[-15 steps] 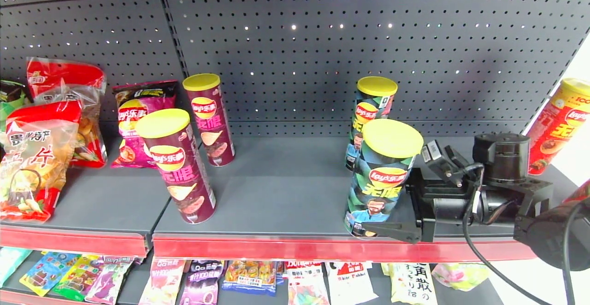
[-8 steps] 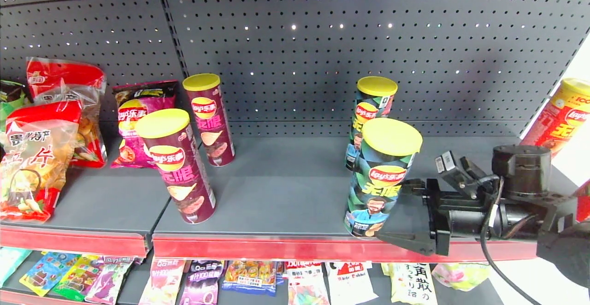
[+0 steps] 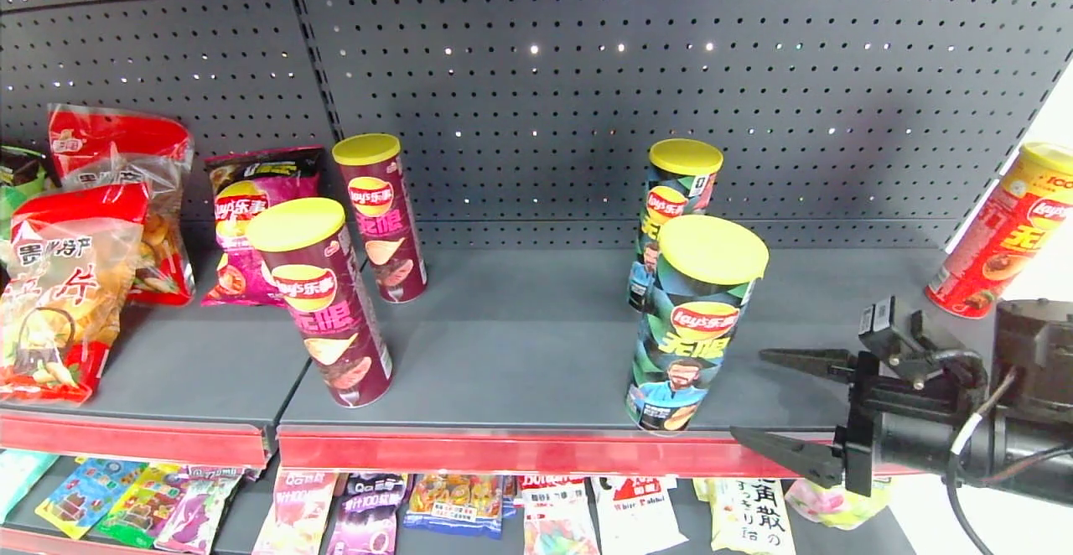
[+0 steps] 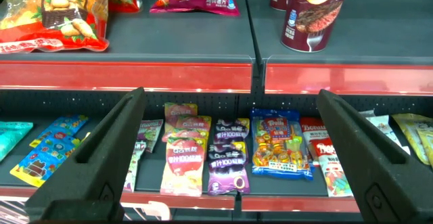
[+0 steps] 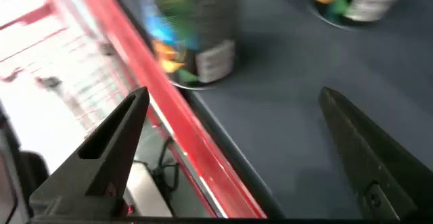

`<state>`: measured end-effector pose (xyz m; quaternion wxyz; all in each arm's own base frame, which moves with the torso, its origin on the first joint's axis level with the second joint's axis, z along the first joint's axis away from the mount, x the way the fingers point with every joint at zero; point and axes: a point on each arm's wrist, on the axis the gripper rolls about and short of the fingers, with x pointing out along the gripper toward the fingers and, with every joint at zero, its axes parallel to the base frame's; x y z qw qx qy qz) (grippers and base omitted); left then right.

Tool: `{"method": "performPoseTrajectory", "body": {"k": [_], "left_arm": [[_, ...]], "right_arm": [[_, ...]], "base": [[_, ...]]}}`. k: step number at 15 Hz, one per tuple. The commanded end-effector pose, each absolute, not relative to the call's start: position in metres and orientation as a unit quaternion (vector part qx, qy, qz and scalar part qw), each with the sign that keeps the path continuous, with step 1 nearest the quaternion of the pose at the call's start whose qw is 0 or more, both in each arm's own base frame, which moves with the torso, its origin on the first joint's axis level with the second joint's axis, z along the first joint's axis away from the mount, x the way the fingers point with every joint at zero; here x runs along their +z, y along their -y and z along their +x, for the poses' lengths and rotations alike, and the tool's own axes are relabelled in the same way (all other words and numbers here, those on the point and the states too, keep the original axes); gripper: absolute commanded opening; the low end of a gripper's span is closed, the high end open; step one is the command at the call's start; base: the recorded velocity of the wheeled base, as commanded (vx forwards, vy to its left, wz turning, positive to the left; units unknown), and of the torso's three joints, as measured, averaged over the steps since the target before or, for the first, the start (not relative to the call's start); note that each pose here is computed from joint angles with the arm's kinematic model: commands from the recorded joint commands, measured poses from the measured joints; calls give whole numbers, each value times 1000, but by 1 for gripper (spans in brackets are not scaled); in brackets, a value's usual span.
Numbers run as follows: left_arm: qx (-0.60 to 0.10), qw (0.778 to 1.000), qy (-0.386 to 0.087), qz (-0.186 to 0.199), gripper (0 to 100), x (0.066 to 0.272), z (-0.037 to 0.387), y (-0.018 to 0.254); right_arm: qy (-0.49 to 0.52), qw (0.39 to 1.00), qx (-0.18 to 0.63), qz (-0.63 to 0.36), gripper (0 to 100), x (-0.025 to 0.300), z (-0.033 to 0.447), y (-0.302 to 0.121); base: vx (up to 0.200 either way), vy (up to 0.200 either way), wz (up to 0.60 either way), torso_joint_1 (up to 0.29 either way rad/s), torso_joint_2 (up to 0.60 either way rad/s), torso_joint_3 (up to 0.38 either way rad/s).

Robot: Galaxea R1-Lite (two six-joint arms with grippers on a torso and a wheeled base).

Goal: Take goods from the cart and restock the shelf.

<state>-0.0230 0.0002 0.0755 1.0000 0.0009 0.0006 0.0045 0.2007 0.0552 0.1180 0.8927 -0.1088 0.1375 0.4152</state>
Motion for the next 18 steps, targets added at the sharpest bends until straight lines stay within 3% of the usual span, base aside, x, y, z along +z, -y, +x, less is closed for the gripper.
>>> {"method": "performPoseTrajectory", "body": {"k": [1, 3, 8, 18], "left_arm": [[5, 1000, -2, 1, 100, 75, -23, 0], [5, 1000, -2, 1, 100, 75, -23, 0], [5, 1000, -2, 1, 100, 75, -23, 0], [5, 1000, -2, 0, 100, 75, -23, 0]], "right_arm": [[-124, 913, 372, -117, 100, 127, 186, -51], [-118, 936, 311, -120, 100, 133, 172, -45], [-125, 953, 244, -127, 100, 124, 135, -36], [-153, 950, 241, -126, 100, 119, 138, -57]], "base": [[0, 0, 0, 0, 0, 0], [0, 0, 0, 0, 0, 0], [0, 0, 0, 0, 0, 0], [0, 0, 0, 0, 0, 0]]}}
